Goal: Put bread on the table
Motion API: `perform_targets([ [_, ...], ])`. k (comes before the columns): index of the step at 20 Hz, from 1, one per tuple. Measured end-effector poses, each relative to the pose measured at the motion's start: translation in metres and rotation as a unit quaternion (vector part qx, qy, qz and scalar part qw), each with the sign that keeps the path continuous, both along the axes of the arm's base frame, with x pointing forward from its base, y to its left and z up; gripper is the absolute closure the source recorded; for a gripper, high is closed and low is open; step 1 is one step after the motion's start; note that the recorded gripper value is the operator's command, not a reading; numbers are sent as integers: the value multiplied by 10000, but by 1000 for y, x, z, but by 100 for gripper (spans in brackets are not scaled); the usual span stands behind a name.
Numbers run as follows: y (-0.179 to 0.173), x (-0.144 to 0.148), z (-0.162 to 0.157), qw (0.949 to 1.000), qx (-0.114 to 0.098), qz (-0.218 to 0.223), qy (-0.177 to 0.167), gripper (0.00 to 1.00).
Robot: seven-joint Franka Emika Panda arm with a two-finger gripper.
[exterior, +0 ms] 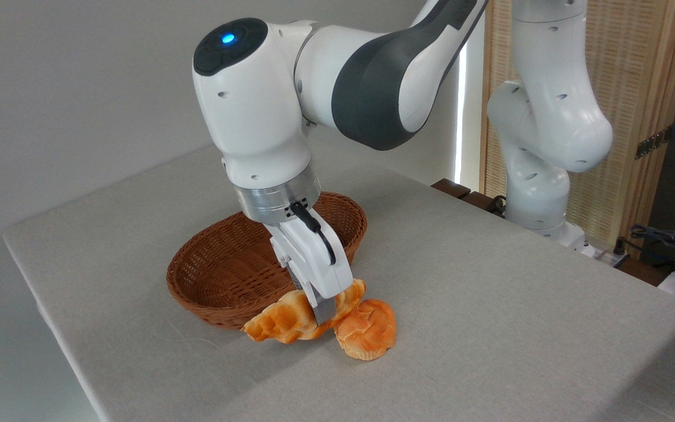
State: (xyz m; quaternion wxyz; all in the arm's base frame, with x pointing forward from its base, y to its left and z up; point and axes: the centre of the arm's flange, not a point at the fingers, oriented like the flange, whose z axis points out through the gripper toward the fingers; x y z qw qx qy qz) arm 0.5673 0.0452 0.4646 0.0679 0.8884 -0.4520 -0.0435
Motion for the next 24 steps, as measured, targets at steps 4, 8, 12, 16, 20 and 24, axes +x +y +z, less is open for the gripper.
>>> perform_targets([
  [4,-2,3,0,10000,22,-15,-94,0],
  [8,-2,4,0,9999,23,-16,-107,0],
  [12,-3,7,7,9998,31,-26,-209,0],
  [16,-8,19,63,9967,47,-86,-808,0],
  [20,-41,24,110,9928,7,-44,-1198,0],
  [24,-70,23,122,9905,-17,772,-1135,0],
])
